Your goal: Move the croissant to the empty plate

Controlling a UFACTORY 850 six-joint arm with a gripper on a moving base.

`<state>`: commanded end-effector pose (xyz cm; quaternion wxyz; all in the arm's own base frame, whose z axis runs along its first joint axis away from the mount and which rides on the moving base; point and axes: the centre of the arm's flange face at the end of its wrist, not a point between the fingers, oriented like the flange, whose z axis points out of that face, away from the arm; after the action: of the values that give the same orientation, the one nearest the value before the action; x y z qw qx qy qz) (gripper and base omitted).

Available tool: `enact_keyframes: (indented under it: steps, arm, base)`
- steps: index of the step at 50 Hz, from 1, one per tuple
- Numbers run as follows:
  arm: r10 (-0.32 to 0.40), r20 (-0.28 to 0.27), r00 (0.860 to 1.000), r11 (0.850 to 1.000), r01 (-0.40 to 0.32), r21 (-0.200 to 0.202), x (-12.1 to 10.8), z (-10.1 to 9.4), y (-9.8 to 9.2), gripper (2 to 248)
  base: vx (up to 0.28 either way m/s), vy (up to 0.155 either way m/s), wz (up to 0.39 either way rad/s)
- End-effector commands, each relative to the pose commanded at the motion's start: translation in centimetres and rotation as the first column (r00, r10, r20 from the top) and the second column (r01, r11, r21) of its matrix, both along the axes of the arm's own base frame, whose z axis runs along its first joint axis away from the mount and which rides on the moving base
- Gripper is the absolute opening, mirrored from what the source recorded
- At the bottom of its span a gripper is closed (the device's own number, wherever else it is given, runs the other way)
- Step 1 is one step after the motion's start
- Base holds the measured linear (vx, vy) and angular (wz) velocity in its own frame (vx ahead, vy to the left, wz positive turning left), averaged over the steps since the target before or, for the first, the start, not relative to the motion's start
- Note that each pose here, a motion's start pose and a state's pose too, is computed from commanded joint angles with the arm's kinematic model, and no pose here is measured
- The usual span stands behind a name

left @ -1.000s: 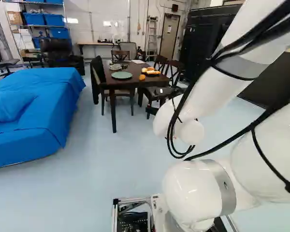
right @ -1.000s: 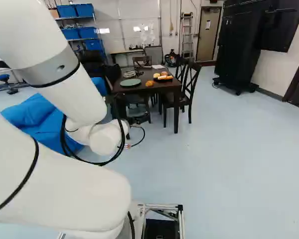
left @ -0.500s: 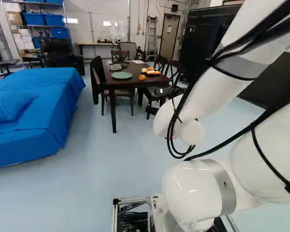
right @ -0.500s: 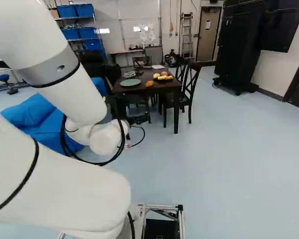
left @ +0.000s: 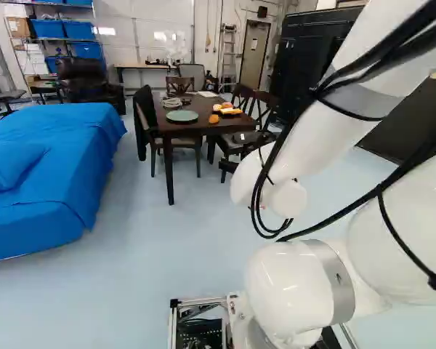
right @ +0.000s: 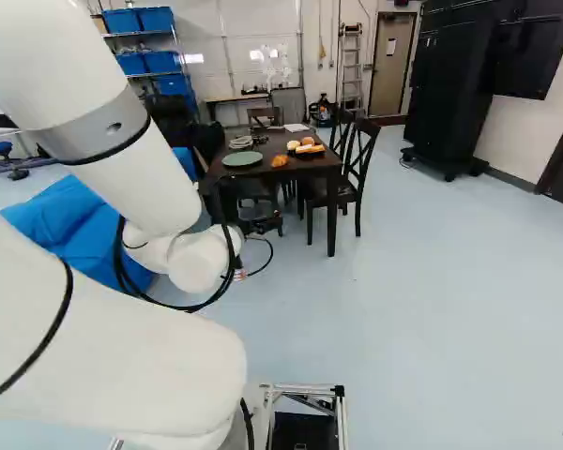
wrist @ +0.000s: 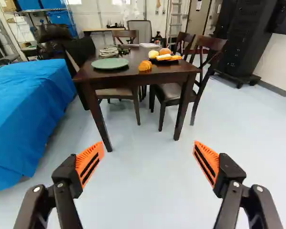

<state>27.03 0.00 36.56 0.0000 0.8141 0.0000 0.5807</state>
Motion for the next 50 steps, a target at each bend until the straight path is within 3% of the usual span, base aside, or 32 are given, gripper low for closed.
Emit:
enact_keyframes:
  steps: [50]
  arm:
    - [0.000, 0.000, 1.000, 1.000, 0.000, 0.000, 0.00, 0.00, 0.00, 247]
  base:
    - [0.000, 0.000, -0.001]
